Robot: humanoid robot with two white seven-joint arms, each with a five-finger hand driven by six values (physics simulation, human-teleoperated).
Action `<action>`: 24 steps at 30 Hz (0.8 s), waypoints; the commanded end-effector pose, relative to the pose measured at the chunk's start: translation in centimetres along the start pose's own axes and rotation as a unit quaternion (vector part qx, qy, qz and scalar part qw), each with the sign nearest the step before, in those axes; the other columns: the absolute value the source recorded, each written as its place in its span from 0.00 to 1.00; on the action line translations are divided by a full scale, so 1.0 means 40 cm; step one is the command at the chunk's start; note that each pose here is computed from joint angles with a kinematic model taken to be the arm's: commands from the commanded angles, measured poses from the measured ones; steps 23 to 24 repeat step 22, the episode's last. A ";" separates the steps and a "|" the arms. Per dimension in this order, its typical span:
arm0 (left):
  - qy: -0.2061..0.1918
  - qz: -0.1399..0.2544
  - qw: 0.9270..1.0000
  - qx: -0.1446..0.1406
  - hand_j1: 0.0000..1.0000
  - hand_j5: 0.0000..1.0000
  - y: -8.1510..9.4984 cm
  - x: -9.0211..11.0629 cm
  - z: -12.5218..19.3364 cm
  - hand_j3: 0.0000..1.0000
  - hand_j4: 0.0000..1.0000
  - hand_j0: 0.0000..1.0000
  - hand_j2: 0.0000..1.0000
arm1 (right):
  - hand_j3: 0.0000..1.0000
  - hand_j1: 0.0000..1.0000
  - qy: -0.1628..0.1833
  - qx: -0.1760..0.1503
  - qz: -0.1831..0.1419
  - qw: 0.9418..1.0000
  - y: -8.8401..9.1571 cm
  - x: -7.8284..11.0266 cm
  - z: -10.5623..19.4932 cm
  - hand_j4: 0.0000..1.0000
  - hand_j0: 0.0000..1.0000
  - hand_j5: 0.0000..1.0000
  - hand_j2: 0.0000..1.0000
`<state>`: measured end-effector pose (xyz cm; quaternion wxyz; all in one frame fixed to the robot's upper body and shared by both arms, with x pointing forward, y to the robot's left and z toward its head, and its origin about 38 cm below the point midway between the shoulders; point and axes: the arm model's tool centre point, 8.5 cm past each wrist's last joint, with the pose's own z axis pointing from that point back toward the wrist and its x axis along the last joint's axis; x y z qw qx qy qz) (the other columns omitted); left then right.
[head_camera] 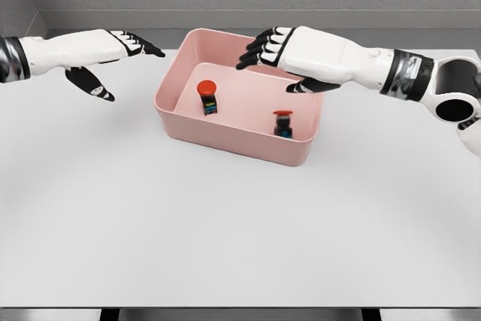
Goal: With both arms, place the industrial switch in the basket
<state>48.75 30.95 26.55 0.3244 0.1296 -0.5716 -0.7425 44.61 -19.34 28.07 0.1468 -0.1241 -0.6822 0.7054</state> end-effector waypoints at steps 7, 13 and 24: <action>-0.002 0.003 1.000 0.003 1.00 1.00 0.002 0.003 -0.003 1.00 1.00 1.00 1.00 | 1.00 1.00 0.114 0.002 -0.028 0.993 0.024 -0.138 0.156 1.00 1.00 1.00 1.00; -0.003 0.004 1.000 0.002 1.00 1.00 -0.003 0.003 -0.003 1.00 1.00 1.00 1.00 | 1.00 1.00 0.197 -0.020 -0.055 0.979 0.068 -0.178 0.328 1.00 1.00 1.00 1.00; -0.001 0.005 1.000 0.001 1.00 1.00 -0.006 0.001 -0.003 1.00 1.00 1.00 1.00 | 1.00 1.00 0.248 -0.019 -0.071 0.966 0.112 -0.175 0.455 1.00 1.00 1.00 1.00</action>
